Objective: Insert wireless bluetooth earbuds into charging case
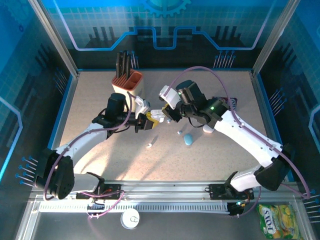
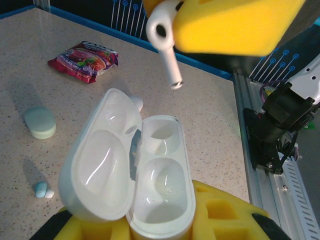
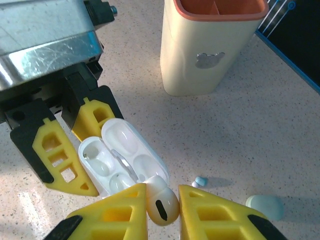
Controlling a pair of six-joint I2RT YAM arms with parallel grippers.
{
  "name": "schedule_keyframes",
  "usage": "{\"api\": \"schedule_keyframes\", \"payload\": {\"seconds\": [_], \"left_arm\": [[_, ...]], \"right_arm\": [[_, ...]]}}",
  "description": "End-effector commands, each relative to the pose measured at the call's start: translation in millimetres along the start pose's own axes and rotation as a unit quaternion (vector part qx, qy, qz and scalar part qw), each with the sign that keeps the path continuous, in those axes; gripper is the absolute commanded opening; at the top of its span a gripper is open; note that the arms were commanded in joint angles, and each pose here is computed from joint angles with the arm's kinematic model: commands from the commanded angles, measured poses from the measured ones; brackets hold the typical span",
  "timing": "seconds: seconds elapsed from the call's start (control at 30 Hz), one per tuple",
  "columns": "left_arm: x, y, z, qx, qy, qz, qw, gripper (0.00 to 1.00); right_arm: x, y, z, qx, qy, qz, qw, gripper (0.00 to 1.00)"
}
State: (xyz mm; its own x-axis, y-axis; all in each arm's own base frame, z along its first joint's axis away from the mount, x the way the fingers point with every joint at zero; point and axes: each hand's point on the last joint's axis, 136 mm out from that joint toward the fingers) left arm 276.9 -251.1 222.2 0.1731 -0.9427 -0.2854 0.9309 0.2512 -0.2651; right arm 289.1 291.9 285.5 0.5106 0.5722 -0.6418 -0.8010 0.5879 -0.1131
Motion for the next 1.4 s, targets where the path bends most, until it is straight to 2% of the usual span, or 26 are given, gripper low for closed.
{"api": "schedule_keyframes", "payload": {"seconds": [0.0,0.8,1.1,1.23,1.37], "left_arm": [[1.3,-10.3,11.2,0.017,-0.005,-0.028,0.999,0.14],[-0.9,-13.1,17.2,0.022,-0.013,-0.028,0.999,0.14],[-1.4,-13.6,19.9,0.026,-0.015,-0.028,0.999,0.15],[-1.9,-13.5,18.2,0.026,-0.013,-0.026,0.999,0.15],[-2.3,-14.2,16.4,0.027,-0.013,-0.025,0.999,0.15]], "right_arm": [[3.4,7.7,13.5,-0.022,-0.014,0.013,1.0,0.2],[10.6,21.4,-20.0,-0.071,0.042,0.041,0.996,0.21],[15.5,37.5,-22.3,-0.085,0.048,0.083,0.992,0.29],[12.0,36.0,-18.3,-0.074,0.039,0.08,0.993,0.32],[1.1,29.3,-8.5,-0.041,0.005,0.08,0.996,0.44]]}}
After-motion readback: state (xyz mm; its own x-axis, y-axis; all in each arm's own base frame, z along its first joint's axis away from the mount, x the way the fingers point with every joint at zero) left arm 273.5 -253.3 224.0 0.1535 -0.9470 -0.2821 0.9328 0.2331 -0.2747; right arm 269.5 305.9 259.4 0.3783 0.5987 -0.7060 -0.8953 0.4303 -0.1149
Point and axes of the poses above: each hand's point on the last joint's axis, 136 mm out from that joint toward the fingers, its own x axis out along the fingers, its own y axis along the line the jaws close on, z = x × y
